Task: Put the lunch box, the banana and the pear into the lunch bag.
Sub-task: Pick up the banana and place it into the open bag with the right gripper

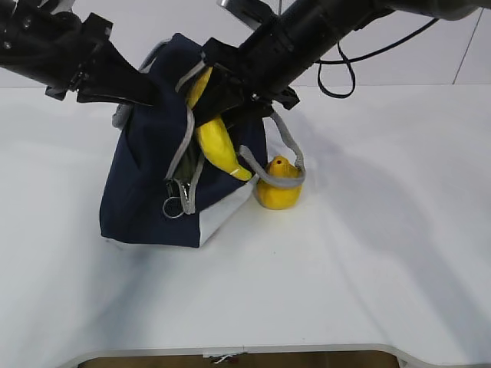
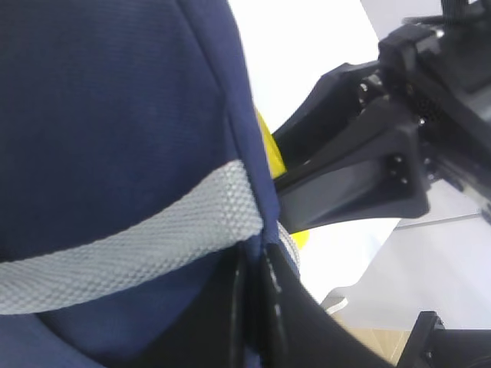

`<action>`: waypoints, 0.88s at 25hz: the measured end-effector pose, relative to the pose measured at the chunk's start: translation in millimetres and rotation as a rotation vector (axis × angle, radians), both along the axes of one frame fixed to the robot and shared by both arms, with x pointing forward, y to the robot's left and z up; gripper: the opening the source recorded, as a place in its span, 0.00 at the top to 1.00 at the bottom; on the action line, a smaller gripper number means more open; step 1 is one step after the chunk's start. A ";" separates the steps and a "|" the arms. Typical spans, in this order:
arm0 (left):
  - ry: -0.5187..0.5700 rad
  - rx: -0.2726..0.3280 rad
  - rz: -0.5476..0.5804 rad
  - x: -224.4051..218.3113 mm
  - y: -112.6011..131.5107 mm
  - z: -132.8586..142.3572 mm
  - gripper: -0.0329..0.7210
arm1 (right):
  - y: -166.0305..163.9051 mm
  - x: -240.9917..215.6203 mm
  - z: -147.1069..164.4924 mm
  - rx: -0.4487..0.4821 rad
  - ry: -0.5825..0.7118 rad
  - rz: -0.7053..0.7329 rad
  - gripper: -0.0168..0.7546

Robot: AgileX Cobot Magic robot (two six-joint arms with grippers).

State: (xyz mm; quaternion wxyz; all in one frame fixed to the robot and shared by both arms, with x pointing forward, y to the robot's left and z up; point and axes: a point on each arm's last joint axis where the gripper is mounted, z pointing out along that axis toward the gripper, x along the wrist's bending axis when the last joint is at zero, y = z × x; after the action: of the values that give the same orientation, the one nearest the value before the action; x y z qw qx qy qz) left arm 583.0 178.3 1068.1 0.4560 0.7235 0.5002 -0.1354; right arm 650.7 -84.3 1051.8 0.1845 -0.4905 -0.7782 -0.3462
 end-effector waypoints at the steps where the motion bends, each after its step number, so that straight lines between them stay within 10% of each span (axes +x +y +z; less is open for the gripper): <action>1: 0.000 0.000 0.000 0.0 0.0 0.0 0.96 | 0.7 0.5 1.3 0.011 -0.003 -0.003 0.62; 22: 0.020 -0.005 -0.033 -3.4 -1.0 -0.1 0.96 | -2.0 5.4 44.2 -0.007 -0.120 0.000 0.62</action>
State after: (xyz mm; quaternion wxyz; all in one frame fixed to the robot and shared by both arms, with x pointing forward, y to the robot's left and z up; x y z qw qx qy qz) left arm 579.6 177.3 1068.0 0.4504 0.7293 0.4923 -0.1513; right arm 656.1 -86.3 1096.0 0.1355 -0.4694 -0.7891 -0.3723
